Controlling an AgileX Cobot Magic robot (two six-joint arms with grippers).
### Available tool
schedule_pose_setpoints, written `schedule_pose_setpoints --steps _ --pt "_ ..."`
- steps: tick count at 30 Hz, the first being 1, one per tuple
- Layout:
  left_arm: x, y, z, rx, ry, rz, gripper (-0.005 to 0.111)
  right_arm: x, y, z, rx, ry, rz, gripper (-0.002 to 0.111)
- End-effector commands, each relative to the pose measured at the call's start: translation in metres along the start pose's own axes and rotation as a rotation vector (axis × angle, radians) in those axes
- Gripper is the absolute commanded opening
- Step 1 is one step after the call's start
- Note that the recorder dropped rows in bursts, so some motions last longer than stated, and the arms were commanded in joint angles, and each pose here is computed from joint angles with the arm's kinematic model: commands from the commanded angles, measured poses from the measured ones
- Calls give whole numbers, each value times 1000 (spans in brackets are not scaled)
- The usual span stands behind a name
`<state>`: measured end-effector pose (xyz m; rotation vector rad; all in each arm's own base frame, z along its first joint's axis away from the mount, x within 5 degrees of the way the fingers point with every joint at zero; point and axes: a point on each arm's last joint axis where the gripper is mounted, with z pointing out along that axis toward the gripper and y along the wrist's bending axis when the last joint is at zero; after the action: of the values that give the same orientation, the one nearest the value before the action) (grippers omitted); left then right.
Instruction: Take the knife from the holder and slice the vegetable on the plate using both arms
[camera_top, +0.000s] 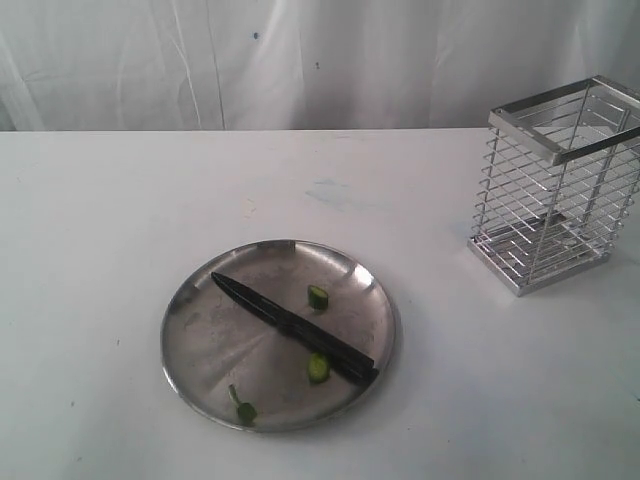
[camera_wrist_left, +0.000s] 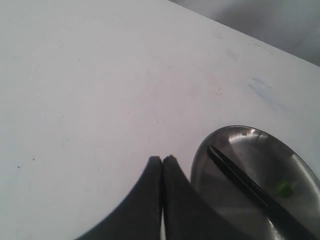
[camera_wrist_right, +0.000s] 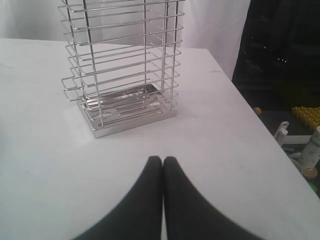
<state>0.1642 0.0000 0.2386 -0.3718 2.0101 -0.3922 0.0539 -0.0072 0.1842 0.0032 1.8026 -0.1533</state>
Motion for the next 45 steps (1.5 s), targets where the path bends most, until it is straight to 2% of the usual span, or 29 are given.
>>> schedule_pose_setpoints --steps 1,3,5,6,8,9,10,11,12,13,15,17,19,20,21,28,45 --pt "0 4 -1 -36 -23 -10 0 -1 -1 0 11 -5 -2 0" --pt "-1 3 -3 -32 -31 -6 0 -1 -1 0 11 -5 -2 0" --pt "1 -7 -8 60 -6 26 0 -1 -1 0 11 -5 0 0" --pt "5 -14 -16 125 22 129 0 -1 -1 0 11 -5 0 0" --pt "17 -17 -31 142 120 276 0 -1 -1 0 11 -5 0 0" --pt "23 -13 -38 98 178 322 0 -1 -1 0 11 -5 0 0" --pt "35 -1 -50 -35 302 341 0 -1 -1 0 11 -5 0 0" --pt "40 6 -57 -117 342 316 0 -1 -1 0 11 -5 0 0" --pt "43 16 -66 -231 350 338 0 -1 -1 0 11 -5 0 0" --pt "45 19 -68 -247 317 390 0 -1 -1 0 11 -5 0 0" --pt "56 23 -67 -187 69 473 0 -1 -1 0 11 -5 0 0" --pt "72 30 -65 -153 -121 492 0 -1 -1 0 11 -5 0 0" --pt "91 39 -63 -137 -207 495 0 -1 -1 0 11 -5 0 0" --pt "96 40 -65 -142 -186 493 0 -1 -1 0 11 -5 0 0" --pt "108 45 -68 -160 -82 481 0 -1 -1 0 11 -5 0 0" --pt "110 45 -69 -157 -71 551 0 -1 -1 0 11 -5 0 0" --pt "110 45 -69 -148 -72 549 0 -1 -1 0 11 -5 0 0"
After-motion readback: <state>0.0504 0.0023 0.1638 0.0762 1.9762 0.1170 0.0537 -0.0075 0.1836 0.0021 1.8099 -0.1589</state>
